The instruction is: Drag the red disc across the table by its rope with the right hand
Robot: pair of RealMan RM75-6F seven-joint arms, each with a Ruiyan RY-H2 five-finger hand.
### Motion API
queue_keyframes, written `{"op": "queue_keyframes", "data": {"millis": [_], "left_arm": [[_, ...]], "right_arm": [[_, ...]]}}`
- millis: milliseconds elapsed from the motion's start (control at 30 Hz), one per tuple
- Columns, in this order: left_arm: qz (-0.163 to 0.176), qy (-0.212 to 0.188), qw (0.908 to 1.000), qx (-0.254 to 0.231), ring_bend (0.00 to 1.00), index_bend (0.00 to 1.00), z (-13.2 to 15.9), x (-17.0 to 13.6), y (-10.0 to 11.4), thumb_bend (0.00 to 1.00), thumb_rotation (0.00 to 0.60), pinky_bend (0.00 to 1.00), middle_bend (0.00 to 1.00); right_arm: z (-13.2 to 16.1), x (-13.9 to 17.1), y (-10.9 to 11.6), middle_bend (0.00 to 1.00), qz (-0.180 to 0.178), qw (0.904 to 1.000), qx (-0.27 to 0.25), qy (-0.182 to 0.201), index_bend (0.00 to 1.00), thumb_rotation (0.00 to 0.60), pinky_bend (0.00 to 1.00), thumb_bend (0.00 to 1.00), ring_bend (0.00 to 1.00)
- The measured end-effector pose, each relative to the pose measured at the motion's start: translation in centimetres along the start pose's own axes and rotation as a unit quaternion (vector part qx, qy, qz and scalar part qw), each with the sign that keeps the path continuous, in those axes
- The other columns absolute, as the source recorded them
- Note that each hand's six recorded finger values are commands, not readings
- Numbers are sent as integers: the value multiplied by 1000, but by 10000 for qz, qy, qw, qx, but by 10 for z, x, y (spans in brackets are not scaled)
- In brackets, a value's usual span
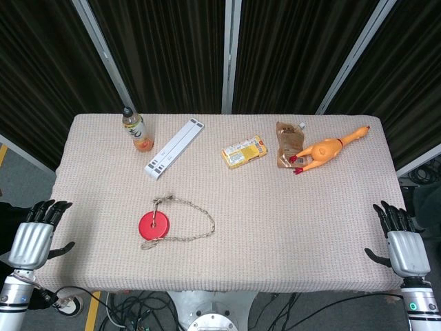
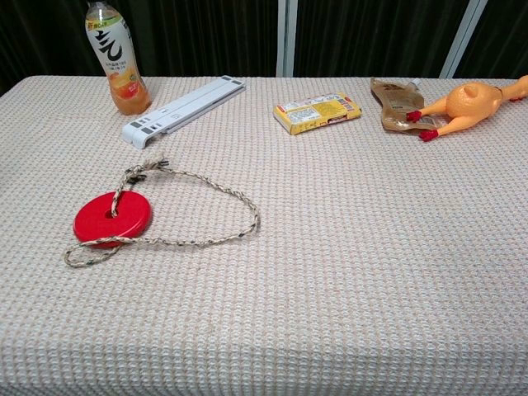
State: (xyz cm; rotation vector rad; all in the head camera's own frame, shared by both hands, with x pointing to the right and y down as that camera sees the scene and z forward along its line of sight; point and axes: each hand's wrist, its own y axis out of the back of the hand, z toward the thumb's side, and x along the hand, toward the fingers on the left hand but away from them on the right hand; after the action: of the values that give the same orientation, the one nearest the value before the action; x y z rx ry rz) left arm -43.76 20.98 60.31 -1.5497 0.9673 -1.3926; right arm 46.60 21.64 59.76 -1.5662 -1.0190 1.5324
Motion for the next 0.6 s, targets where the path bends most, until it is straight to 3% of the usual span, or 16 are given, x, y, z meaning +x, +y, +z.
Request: {"op": "queue_keyframes", "data": {"millis": [367, 500, 600], "left_arm": [[0, 37, 10000, -11, 116, 176, -1, 2, 2, 16, 600, 147, 166], [-3, 33, 10000, -17, 116, 175, -2, 2, 2, 16, 600, 147, 166], [7, 38, 10000, -12, 116, 176, -3, 1, 2, 15, 600, 147, 166]], "right_arm": [[9, -4, 3, 0, 18, 9999, 45, 165, 0, 600, 0, 55, 0], [29, -14, 7, 0, 38, 9986, 167, 509, 0, 600, 0, 58, 0], [56, -26, 11, 0, 76, 9948, 290, 974, 0, 600, 0, 57, 0]]}}
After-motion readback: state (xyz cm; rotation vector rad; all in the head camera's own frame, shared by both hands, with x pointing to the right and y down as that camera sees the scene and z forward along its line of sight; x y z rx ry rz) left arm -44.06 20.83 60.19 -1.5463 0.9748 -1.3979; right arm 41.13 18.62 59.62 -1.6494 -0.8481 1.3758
